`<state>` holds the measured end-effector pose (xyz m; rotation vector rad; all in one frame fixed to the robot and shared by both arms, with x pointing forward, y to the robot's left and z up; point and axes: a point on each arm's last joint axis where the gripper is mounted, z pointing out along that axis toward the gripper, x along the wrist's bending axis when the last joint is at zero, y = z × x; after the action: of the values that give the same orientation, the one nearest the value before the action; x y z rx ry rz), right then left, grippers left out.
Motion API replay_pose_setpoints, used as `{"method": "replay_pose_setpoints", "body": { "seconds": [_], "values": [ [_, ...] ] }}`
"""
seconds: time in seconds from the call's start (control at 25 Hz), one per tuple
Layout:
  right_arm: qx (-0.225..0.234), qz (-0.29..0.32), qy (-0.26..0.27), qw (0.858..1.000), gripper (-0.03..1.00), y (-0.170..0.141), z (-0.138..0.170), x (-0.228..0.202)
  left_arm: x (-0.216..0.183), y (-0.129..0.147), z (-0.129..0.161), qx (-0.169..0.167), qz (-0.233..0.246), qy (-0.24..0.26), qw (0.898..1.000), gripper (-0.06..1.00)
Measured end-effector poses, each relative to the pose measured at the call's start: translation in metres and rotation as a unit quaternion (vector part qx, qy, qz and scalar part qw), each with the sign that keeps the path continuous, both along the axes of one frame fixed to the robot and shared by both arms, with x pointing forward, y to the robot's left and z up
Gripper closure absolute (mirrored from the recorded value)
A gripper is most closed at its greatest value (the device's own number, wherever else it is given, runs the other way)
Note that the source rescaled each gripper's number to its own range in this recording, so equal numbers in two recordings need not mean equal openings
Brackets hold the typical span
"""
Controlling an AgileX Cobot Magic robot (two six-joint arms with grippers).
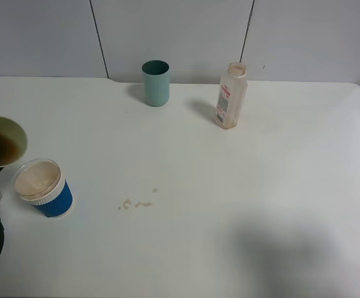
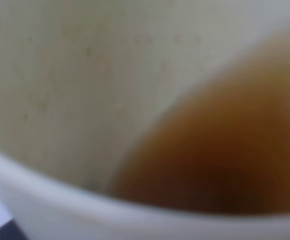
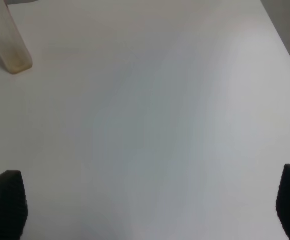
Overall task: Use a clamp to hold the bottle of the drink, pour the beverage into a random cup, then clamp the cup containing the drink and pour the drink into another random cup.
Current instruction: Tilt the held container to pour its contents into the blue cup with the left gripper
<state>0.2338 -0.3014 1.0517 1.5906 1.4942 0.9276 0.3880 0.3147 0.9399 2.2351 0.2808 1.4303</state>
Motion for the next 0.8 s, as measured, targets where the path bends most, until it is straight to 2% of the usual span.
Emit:
{"method": "replay_pose_setpoints", "body": {
  "seconds": [0.52,0.8],
  "values": [
    [0.0,0.0,0.0,1.0,-0.03,0.0,0.0,0.0,0.0033,0.0015,-0.0022,0.013,0.017,0.02,1.0,0.94],
    [0.0,0.0,0.0,1.0,-0.03,0.0,0.0,0.0,0.0031,0.0019,-0.0028,0.03,0.013,0.019,0.999,0.94]
  ]
}}
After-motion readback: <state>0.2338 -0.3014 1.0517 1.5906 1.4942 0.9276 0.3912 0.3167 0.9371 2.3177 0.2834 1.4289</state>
